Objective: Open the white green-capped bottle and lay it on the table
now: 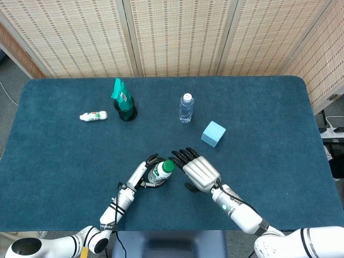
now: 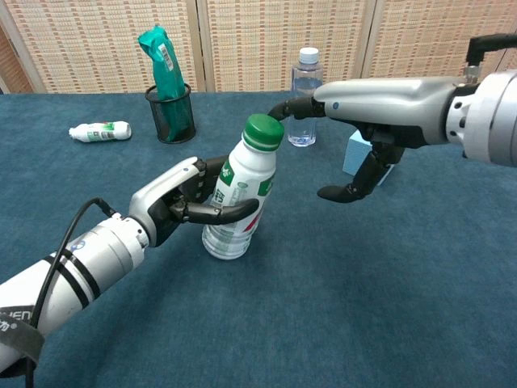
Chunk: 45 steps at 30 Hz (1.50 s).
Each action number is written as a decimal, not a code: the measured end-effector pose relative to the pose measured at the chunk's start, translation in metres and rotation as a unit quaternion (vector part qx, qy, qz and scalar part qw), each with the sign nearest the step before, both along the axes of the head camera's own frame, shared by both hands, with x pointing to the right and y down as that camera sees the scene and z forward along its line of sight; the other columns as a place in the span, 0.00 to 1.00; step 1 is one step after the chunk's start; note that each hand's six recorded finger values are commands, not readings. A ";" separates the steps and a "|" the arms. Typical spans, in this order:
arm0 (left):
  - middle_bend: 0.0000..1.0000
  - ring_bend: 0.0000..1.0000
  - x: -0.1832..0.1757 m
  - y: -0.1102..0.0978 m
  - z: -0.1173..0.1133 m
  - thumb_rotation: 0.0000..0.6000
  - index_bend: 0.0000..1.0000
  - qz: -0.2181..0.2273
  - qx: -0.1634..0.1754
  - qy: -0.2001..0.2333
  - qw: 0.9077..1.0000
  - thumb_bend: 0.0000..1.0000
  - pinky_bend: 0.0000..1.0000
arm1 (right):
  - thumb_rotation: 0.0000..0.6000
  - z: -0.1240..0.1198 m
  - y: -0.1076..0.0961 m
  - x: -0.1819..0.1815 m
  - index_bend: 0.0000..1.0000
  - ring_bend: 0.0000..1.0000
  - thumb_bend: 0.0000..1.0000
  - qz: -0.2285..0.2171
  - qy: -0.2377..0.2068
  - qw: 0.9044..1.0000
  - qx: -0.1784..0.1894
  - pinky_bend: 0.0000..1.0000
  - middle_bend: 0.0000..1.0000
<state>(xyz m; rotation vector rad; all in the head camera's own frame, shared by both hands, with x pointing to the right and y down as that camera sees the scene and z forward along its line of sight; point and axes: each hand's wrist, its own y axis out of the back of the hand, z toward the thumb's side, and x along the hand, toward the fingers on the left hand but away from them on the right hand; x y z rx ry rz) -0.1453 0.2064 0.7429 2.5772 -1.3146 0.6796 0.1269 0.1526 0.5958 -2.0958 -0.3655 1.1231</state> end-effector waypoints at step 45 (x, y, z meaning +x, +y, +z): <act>0.86 0.37 -0.011 -0.007 0.018 1.00 0.76 -0.005 -0.093 -0.012 0.996 0.97 0.00 | 1.00 -0.020 -0.014 0.031 0.03 0.00 0.27 0.036 -0.011 0.999 0.035 0.00 0.00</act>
